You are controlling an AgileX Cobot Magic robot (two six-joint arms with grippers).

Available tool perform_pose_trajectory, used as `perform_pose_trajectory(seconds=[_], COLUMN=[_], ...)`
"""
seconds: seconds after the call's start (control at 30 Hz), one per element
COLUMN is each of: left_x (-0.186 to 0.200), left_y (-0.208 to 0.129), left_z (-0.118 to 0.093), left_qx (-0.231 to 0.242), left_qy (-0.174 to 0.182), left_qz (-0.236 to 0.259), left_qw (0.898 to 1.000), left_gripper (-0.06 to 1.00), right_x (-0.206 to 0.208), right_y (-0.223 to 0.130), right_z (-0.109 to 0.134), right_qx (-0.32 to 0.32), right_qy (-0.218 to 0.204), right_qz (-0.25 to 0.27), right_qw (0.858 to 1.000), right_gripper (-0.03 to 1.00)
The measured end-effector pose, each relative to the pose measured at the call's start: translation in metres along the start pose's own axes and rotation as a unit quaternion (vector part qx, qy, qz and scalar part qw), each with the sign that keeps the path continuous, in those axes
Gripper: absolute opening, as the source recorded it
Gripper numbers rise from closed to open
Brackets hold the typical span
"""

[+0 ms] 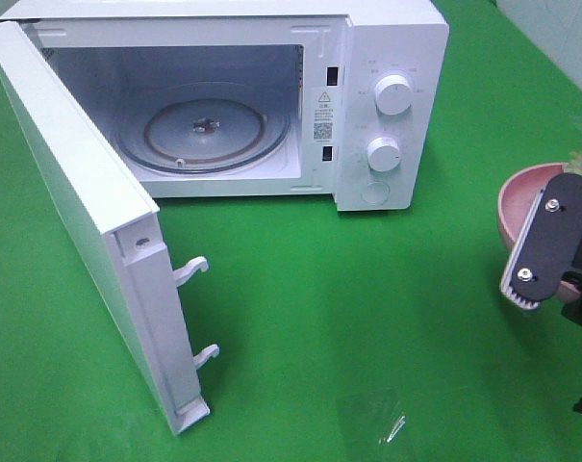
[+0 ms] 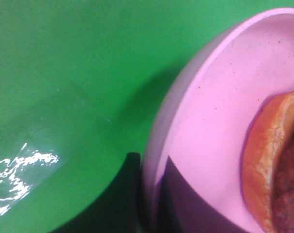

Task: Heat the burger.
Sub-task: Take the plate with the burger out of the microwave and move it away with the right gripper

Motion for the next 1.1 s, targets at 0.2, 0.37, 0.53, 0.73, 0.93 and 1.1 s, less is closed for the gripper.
perform_pose_trajectory(seconds=[0.2, 0.37, 0.53, 0.73, 0.93, 1.1], left_x=[0.0, 0.0, 0.0, 0.0, 0.0, 0.0], left_y=[0.0, 0.0, 0.0, 0.0, 0.0, 0.0], left_z=[0.0, 0.0, 0.0, 0.0, 0.0, 0.0], left_qx=[0.0, 0.0, 0.0, 0.0, 0.0, 0.0], left_qy=[0.0, 0.0, 0.0, 0.0, 0.0, 0.0], left_qz=[0.0, 0.0, 0.0, 0.0, 0.0, 0.0], left_qw=[1.0, 1.0, 1.0, 1.0, 1.0, 1.0], left_gripper=[0.98, 0.98, 0.98, 0.98, 0.98, 0.98], right_x=[-0.023, -0.051, -0.072, -0.094, -0.111, -0.12], right_y=[0.0, -0.006, -0.02, -0.038, -0.059, -0.064], right_z=[0.008, 0.005, -0.003, -0.009, -0.01, -0.008], right_qx=[-0.037, -0.137, -0.205, -0.255, -0.307, -0.301], right_qy=[0.016, 0.02, 0.013, 0.004, -0.001, 0.005], right_qz=[0.039, 0.08, 0.126, 0.161, 0.187, 0.194], right_qw=[0.998, 0.987, 0.97, 0.953, 0.933, 0.934], right_gripper=[0.05, 0.05, 0.05, 0.05, 0.05, 0.05])
Point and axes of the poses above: a point on each arm's last joint axis where the gripper is mounted, x pointing back along that axis away from the gripper, z along the wrist's bending axis when the last joint is at zero, y = z × x, the point moved 7 cm from there along -x, pointing out along that axis toward the gripper, and after that the axes turned 10 degrees about x, right-handed, at the moved point
